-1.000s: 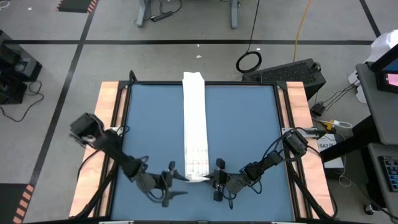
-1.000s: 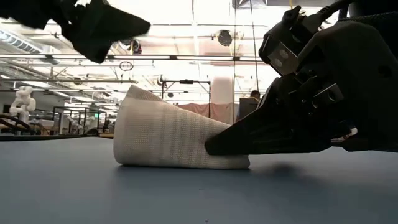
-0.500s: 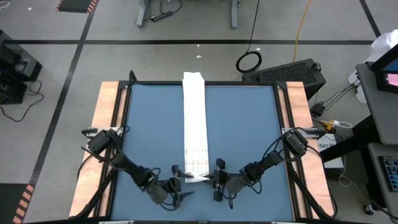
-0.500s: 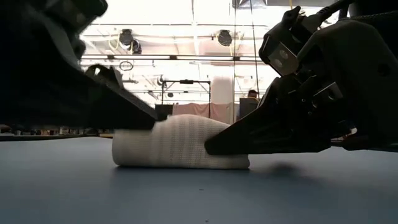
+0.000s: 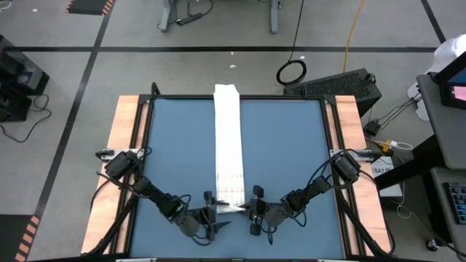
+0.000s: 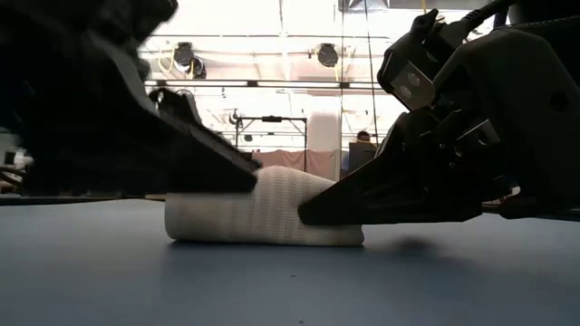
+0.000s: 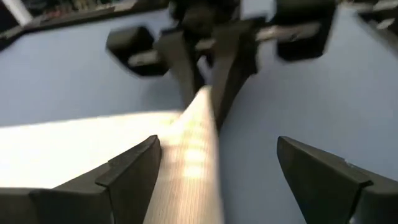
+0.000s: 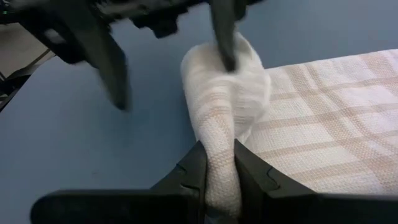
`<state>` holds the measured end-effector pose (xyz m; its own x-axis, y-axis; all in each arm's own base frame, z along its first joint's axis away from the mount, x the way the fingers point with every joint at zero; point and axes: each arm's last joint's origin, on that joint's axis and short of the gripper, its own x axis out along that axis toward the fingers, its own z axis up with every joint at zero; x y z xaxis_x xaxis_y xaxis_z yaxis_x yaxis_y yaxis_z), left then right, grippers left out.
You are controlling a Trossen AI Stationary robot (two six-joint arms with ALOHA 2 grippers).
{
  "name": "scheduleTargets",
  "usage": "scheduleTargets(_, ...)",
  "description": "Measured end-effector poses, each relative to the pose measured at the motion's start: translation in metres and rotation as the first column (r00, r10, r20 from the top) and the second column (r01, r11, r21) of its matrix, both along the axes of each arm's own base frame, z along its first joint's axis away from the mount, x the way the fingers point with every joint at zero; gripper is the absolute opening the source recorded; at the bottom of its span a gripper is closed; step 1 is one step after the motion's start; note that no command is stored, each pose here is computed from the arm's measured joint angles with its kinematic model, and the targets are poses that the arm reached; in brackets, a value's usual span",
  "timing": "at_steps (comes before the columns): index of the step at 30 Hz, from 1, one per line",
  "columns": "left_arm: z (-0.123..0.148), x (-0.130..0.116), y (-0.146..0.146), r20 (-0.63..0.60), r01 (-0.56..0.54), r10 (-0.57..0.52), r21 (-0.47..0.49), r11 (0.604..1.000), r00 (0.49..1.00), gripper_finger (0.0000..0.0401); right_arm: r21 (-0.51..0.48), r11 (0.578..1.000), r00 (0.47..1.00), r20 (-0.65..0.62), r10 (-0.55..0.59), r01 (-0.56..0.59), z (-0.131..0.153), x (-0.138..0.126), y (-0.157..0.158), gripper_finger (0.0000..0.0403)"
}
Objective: Roll towel into tight, uniform cylinder
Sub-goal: Roll the white towel
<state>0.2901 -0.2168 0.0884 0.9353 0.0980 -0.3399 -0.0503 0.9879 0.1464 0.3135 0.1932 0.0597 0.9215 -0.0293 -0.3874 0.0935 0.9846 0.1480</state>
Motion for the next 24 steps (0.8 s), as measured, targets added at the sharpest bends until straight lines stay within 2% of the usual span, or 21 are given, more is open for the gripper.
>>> scheduleTargets(7,-0.007,-0.002,0.005,-0.062,-0.046,0.044,-0.034,0.998,0.997,0.0326,0.000,1.000,1.000,0.000,0.000,0.000,0.000,0.000,0.000,0.0045)
scheduleTargets(12,-0.008,0.000,0.006,-0.085,-0.032,0.021,-0.128,0.991,0.996,0.0321,-0.001,1.000,1.000,0.000,-0.001,0.001,0.000,0.000,0.000,0.0045)
scheduleTargets(16,-0.011,0.001,0.011,-0.127,-0.090,0.066,-0.196,0.976,0.990,0.0298,-0.001,1.000,1.000,0.001,0.000,0.000,0.000,0.000,0.000,0.0045)
scheduleTargets(24,-0.014,0.000,0.014,-0.159,-0.125,0.089,-0.233,0.965,0.983,0.0235,-0.014,1.000,1.000,0.002,0.007,-0.007,0.000,0.000,0.000,0.0045)
